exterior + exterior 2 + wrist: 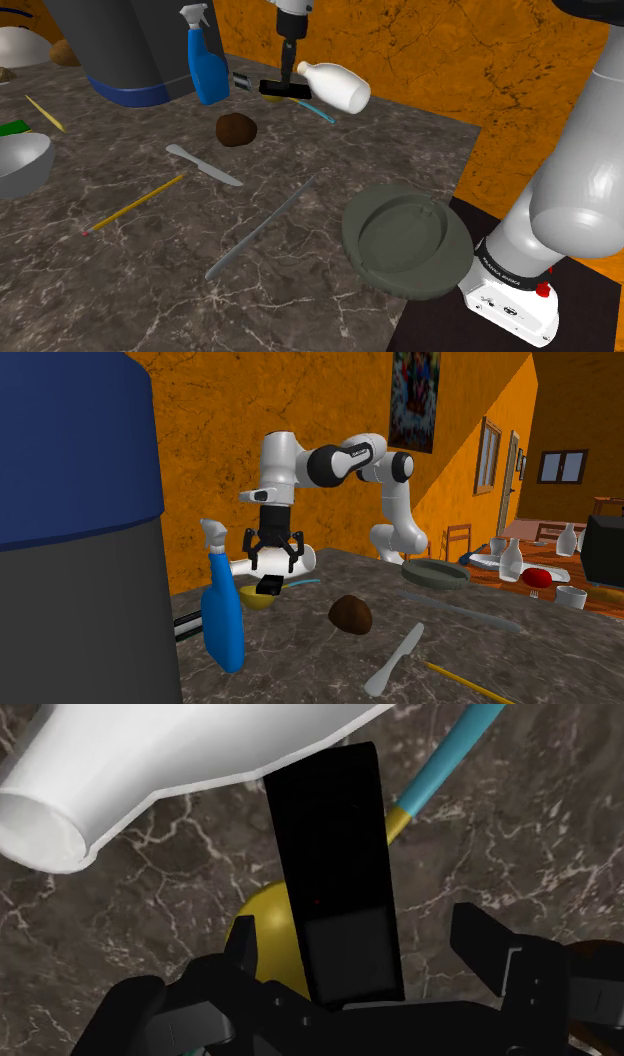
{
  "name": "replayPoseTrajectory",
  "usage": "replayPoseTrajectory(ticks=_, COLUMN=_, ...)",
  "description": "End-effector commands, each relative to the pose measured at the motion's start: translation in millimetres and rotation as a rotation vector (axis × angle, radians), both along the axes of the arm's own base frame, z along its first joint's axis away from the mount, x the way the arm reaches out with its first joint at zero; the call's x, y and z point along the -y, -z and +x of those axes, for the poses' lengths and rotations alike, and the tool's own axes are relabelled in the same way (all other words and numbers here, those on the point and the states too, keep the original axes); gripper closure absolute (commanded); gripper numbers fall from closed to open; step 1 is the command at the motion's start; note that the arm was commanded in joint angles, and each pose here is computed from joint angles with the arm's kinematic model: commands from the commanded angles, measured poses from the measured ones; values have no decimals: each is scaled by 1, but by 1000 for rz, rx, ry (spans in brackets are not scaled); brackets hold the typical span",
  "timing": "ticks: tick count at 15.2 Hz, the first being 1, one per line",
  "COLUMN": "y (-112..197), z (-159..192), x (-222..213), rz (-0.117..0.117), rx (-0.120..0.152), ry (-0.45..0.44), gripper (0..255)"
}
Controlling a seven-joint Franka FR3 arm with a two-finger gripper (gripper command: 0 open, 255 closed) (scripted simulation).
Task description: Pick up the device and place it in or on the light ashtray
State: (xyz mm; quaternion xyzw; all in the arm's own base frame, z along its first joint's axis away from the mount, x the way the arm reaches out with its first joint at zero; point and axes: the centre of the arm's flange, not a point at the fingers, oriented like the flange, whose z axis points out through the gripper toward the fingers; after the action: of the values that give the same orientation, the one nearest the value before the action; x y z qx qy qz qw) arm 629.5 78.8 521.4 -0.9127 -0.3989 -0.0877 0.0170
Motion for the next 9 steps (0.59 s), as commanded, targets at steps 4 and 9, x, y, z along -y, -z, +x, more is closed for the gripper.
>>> replayPoseTrajectory(ticks=4, y=25, z=4, x=-2, rz=2, rx=9, ry=-7, gripper=0)
replayPoseTrajectory(ticks=9, y=28, z=5, x=-3, rz=2, rx=9, ry=-7, gripper=0)
